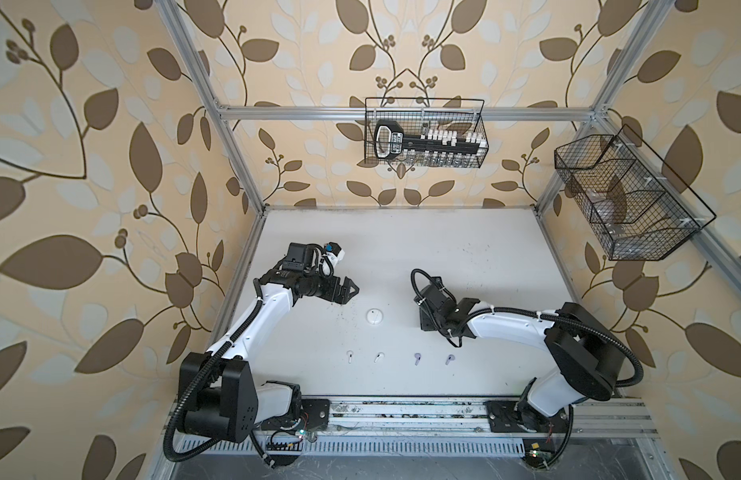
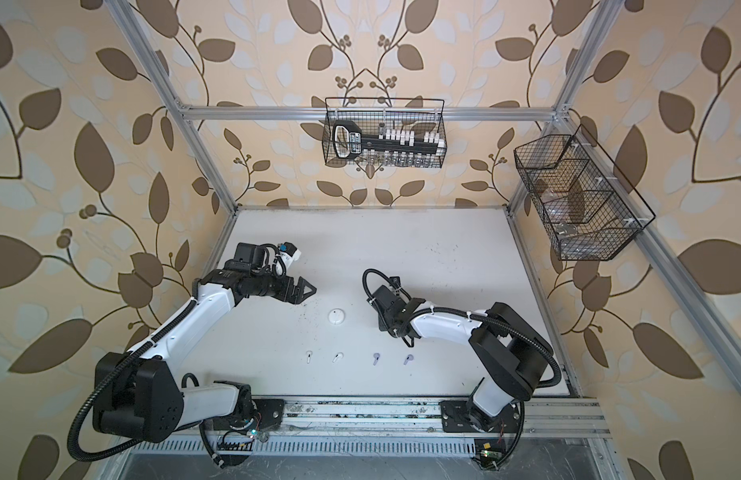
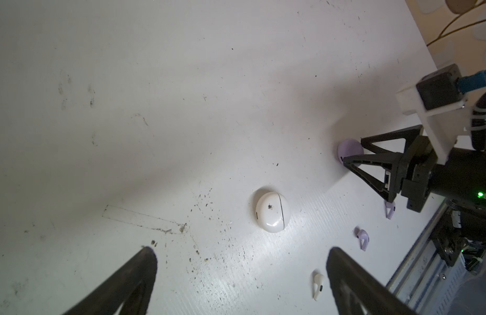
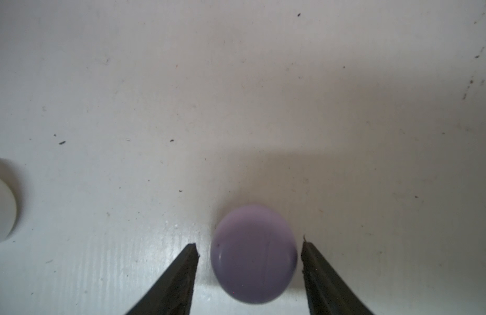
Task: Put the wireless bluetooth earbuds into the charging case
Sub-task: 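Lower the right gripper and close it on the lavender case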
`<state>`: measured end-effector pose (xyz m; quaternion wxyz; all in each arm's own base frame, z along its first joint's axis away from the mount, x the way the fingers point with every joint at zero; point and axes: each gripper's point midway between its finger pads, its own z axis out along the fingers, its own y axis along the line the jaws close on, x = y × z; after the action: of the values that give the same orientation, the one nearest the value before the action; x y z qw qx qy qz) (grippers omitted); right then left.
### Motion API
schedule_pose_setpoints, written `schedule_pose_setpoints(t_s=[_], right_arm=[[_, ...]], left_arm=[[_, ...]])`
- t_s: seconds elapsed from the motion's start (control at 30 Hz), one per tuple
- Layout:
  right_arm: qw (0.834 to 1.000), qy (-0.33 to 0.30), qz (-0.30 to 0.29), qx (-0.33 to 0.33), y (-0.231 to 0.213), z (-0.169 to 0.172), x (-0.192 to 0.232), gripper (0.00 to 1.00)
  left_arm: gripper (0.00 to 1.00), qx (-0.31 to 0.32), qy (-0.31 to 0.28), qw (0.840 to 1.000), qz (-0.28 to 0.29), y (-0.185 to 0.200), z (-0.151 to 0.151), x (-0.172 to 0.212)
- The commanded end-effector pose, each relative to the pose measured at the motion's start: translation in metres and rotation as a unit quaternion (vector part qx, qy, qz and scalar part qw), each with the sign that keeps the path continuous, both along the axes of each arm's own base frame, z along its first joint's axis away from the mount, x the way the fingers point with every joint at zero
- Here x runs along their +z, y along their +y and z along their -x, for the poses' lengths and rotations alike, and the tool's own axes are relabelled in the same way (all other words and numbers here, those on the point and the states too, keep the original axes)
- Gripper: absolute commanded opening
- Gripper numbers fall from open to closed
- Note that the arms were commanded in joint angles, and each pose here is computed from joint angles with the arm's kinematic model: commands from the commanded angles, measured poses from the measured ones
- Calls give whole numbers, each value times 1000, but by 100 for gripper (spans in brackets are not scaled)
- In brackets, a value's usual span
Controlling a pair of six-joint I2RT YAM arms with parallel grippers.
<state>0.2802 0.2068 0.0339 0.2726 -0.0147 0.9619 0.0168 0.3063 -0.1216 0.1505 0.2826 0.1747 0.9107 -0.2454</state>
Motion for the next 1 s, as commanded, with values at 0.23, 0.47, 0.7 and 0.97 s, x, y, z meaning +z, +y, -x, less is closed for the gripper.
schedule_pose_setpoints(t_s=[0.23, 0.47, 0.7, 0.97], right_arm=[[1000, 12, 13, -17, -10, 8, -15, 62], [1000, 17, -1, -22, -7, 10, -19, 63], [999, 18, -22, -24, 1, 6, -19, 60], [1000, 19, -14, -21, 3, 4, -20, 60]], left_arm=[[99, 0, -7, 1000, 0, -2, -1, 2], [99, 2, -7, 1000, -1, -1, -1, 2], [99, 4, -7, 1000, -1, -1, -2, 1], [99, 7, -9, 1000, -6, 1, -3, 1]])
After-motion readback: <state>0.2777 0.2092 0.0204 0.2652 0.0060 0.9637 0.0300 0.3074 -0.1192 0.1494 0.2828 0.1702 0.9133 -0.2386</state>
